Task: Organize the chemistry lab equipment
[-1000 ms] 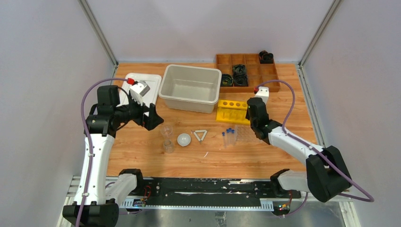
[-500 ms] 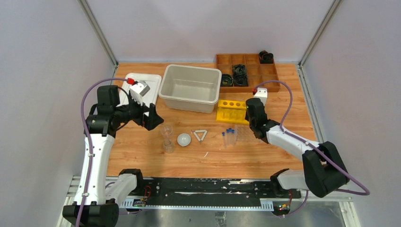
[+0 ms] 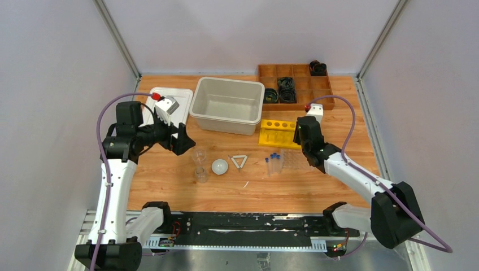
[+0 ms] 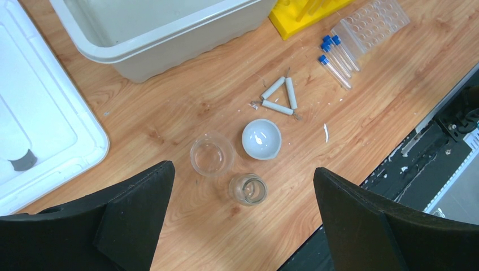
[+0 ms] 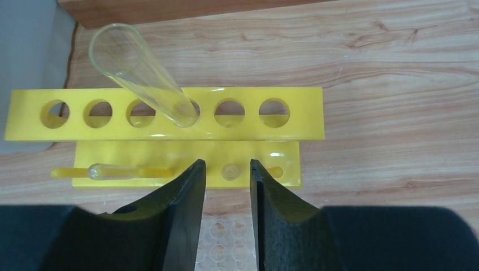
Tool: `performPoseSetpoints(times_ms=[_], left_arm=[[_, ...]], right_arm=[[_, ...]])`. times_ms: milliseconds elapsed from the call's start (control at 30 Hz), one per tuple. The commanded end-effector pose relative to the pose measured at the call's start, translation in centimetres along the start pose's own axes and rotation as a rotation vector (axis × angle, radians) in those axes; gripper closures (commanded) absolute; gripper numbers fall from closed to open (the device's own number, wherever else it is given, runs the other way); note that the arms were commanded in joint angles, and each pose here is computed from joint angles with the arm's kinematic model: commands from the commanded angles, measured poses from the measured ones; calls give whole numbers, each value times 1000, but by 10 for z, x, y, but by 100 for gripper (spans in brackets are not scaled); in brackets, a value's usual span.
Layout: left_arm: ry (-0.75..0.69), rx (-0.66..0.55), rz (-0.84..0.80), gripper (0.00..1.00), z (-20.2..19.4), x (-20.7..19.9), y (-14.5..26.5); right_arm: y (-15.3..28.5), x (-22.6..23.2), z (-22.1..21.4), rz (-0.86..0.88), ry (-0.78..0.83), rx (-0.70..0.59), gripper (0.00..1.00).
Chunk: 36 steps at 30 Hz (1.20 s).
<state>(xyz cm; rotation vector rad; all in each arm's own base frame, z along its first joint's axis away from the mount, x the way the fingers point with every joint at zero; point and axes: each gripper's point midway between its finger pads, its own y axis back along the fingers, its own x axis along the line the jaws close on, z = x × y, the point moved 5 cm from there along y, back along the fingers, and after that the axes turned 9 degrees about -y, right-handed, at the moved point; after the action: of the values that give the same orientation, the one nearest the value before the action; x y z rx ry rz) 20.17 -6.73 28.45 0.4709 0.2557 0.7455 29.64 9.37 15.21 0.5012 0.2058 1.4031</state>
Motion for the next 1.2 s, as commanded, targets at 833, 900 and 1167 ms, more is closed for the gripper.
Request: performPoseSetpoints(times_ms=[833,900,1167], left_arm=[[-47,-58,4,0,18,-6,11],[-50,-60,3,0,18,-6,12],[-49,-59,-4,0,18,-6,10]], right_arm=[[41,117,-127,255,255,516,68],[41,116,-128,250,260,514,68],[50,116,-108,267,277,459,66]])
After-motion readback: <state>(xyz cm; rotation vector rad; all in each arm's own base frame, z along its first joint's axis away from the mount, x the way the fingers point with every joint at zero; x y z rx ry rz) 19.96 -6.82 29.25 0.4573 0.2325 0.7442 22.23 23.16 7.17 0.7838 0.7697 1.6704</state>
